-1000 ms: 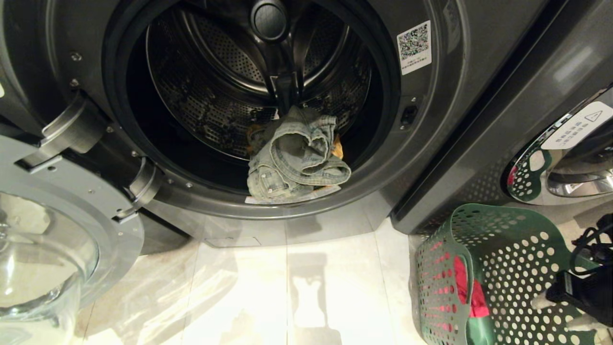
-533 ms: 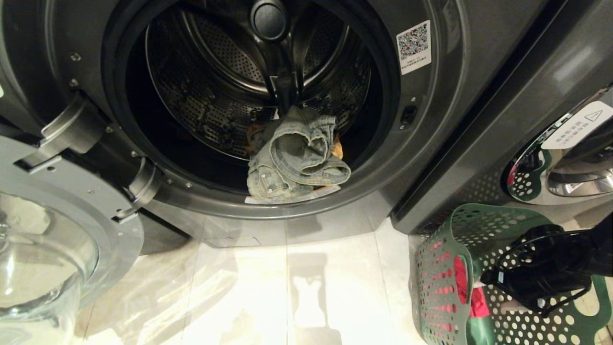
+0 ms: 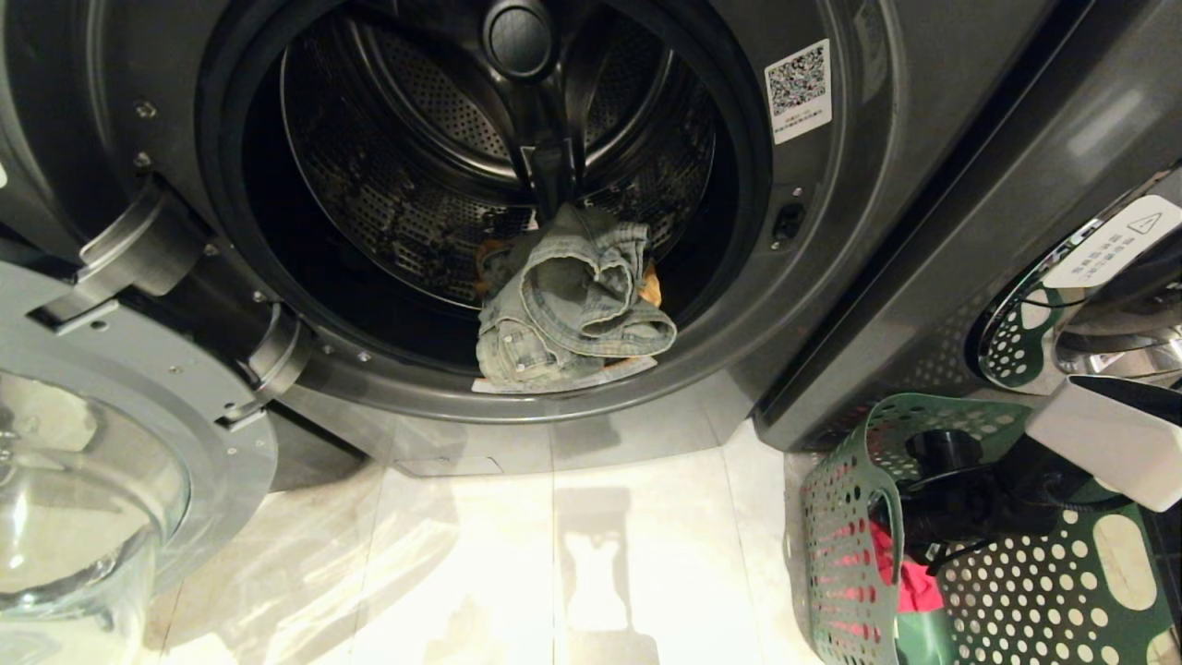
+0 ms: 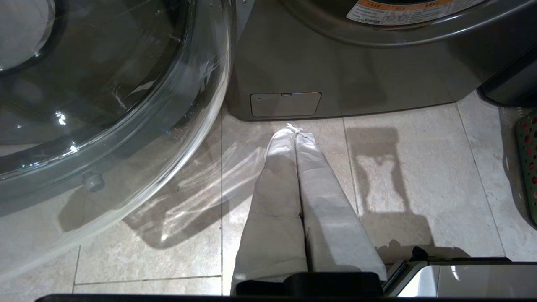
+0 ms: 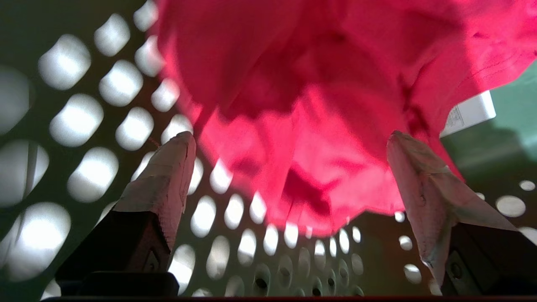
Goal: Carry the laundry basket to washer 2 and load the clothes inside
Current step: Place the clothes into the washing machine
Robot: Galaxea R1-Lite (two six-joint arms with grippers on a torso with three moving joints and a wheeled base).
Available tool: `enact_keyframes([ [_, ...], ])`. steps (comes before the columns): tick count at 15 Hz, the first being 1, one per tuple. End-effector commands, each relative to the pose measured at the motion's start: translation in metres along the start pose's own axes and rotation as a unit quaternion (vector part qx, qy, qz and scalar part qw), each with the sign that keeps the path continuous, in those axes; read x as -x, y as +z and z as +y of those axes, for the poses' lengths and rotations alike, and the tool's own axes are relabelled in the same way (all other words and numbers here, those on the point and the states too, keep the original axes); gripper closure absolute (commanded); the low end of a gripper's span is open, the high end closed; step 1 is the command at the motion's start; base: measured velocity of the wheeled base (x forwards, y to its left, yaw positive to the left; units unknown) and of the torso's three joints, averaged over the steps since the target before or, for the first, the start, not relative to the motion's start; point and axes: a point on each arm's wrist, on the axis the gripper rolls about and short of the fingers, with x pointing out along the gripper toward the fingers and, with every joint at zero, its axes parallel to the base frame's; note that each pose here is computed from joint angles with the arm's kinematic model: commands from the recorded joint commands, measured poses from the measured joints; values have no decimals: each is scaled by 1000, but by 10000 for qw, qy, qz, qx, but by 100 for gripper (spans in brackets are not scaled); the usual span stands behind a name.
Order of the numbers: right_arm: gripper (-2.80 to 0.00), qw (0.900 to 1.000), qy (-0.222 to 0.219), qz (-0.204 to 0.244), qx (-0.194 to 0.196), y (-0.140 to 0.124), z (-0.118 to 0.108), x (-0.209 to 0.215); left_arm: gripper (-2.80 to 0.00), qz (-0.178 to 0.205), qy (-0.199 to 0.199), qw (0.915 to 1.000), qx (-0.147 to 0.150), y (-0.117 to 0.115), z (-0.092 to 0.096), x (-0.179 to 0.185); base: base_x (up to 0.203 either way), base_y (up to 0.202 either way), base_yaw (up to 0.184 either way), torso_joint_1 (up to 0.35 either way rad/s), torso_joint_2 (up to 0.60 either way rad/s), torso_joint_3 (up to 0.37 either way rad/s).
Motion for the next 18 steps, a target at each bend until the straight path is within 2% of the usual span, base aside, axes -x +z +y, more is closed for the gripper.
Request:
enact_keyframes([
  [1, -280, 9998, -143, 12, -122, -3, -6, -23, 0, 36, 1, 10000, 0, -2, 0, -1, 0, 0, 0, 0, 0, 0],
  [3, -280, 9983, -298, -234, -452, 5, -3, -38, 0, 36, 0, 10000, 0, -2, 0, -1, 0, 0, 0, 0, 0, 0],
  [10, -280, 9947, -467, -94, -911, -2, -13, -71, 0, 36, 2, 10000, 0, -2, 0, -1, 0, 0, 0, 0, 0, 0],
  [11, 0, 9944, -488, -69, -930, -4, -14, -72, 0, 36, 3, 10000, 0, -2, 0, -1, 0, 0, 0, 0, 0, 0],
  [18, 0, 9930, -649, 28, -986, 1, -10, -57, 0, 36, -7, 10000, 0, -2, 0, -1, 0, 0, 0, 0, 0, 0],
])
